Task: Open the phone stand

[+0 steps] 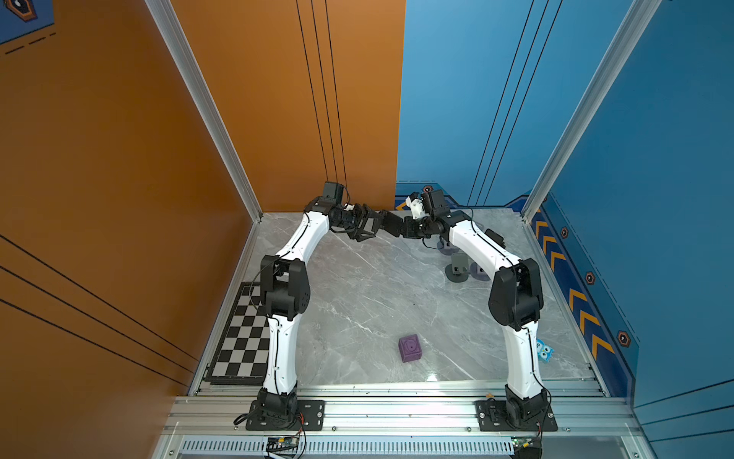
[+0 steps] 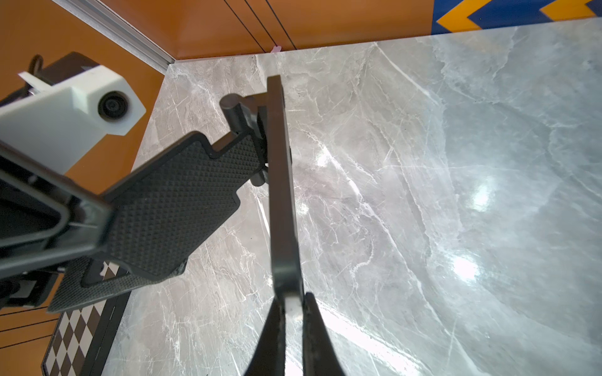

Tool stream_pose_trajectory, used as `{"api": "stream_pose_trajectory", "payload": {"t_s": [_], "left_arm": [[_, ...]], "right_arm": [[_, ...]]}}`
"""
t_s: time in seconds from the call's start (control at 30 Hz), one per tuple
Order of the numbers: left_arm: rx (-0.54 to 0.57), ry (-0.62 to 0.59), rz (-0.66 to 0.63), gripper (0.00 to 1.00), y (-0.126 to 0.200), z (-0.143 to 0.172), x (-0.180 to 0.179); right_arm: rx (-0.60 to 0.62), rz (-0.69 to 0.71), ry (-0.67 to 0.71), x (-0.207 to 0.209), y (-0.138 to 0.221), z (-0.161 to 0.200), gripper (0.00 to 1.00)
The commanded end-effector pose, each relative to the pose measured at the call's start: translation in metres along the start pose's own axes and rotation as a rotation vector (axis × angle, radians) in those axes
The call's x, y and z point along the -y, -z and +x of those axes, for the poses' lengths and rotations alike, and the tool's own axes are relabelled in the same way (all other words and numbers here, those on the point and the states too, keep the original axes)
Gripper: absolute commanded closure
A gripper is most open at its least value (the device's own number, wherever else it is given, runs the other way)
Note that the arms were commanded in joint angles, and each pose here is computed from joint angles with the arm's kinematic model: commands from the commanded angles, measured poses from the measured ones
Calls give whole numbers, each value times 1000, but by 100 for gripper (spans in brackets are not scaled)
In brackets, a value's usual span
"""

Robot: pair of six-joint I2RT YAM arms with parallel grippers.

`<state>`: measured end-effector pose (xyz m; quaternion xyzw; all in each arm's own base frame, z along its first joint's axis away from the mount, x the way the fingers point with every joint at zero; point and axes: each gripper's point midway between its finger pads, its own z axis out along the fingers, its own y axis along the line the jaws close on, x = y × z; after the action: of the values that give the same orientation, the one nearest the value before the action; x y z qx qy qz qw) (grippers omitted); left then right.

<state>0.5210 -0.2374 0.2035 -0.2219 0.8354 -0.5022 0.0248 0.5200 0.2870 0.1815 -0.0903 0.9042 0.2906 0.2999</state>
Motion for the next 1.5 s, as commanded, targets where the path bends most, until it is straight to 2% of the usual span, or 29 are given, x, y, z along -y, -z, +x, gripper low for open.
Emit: {"api": "stream_pose_trajectory", "payload": {"t_s": [0.0, 0.07, 0.23, 0.37, 0.43, 0.63, 0.93, 1.0, 1.2, 1.4, 1.47], "left_arm": [[29, -128, -46, 18, 10, 7, -1], [38, -205, -51, 9, 9, 9, 4], [94, -459, -82, 1, 7, 13, 22], [200, -648, -145, 2, 17, 12, 41], [270, -704, -194, 2, 25, 6, 46], [334, -722, -225, 2, 35, -7, 50], [280, -698, -235, 13, 30, 3, 33], [273, -699, -239, 22, 30, 5, 30], [264, -681, -246, 39, 26, 3, 24], [253, -652, -239, 89, 22, -1, 20], [249, -648, -236, 94, 20, -1, 20]], "right_arm": [[176, -50, 34, -42, 62, -52, 100], [178, -62, 39, -49, 68, -53, 100], [159, -90, 38, -62, 72, -49, 100], [147, -84, 40, -63, 74, -45, 100], [141, -82, 42, -63, 74, -43, 100], [135, -75, 46, -61, 78, -39, 100], [139, -71, 42, -57, 78, -41, 100], [138, -69, 40, -56, 77, -42, 100], [146, -76, 40, -57, 79, -44, 100], [145, -77, 40, -58, 79, -43, 100], [143, -79, 41, -58, 79, -43, 100]]}}
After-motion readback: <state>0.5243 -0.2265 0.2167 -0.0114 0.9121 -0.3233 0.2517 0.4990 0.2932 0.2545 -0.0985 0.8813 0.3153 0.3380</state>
